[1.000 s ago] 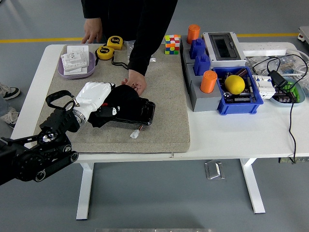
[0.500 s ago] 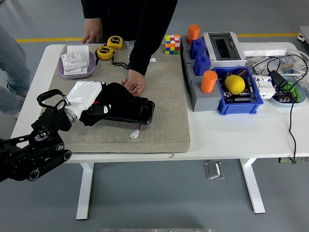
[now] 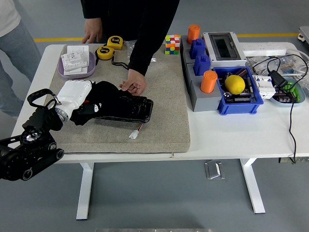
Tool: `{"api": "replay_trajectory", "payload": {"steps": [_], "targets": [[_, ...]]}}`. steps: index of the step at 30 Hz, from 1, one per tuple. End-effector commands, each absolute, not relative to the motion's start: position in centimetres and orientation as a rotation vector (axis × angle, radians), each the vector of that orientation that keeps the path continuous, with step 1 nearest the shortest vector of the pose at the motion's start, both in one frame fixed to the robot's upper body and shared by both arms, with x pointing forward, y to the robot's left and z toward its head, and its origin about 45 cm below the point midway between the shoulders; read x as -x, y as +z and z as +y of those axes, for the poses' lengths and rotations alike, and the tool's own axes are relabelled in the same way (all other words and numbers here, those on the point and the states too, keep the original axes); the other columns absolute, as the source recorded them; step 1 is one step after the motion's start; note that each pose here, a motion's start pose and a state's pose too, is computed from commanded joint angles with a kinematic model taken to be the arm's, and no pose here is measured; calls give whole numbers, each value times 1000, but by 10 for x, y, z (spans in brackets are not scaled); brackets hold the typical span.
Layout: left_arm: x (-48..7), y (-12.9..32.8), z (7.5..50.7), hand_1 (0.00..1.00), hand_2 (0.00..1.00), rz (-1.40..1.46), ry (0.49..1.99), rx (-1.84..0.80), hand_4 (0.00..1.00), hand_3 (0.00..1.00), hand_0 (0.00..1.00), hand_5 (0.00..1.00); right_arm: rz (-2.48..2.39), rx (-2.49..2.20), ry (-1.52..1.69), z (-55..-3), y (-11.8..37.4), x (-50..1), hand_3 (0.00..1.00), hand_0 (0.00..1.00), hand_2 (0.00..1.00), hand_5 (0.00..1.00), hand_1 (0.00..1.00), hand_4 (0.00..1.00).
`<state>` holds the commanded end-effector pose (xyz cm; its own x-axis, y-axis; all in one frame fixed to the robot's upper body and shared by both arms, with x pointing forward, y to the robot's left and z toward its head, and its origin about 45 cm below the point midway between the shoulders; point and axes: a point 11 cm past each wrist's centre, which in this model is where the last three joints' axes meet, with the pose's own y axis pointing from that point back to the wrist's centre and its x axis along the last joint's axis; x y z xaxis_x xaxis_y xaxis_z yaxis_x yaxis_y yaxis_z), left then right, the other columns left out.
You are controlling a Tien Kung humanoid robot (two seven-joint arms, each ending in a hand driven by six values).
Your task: Pick the rag up,wipe the panel,place it on the desk
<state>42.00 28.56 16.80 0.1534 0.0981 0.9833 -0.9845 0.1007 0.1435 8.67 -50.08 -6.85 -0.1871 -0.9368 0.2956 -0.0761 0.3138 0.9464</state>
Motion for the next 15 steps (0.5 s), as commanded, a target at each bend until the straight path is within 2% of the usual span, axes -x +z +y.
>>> {"api": "replay_trajectory", "payload": {"steps": [15], "targets": [[-422, 174, 302, 257, 333, -1069, 1116, -1151, 497, 552, 318, 140, -1542, -961, -1045, -500, -69, -86, 664, 793, 721, 497, 697, 998]]}}
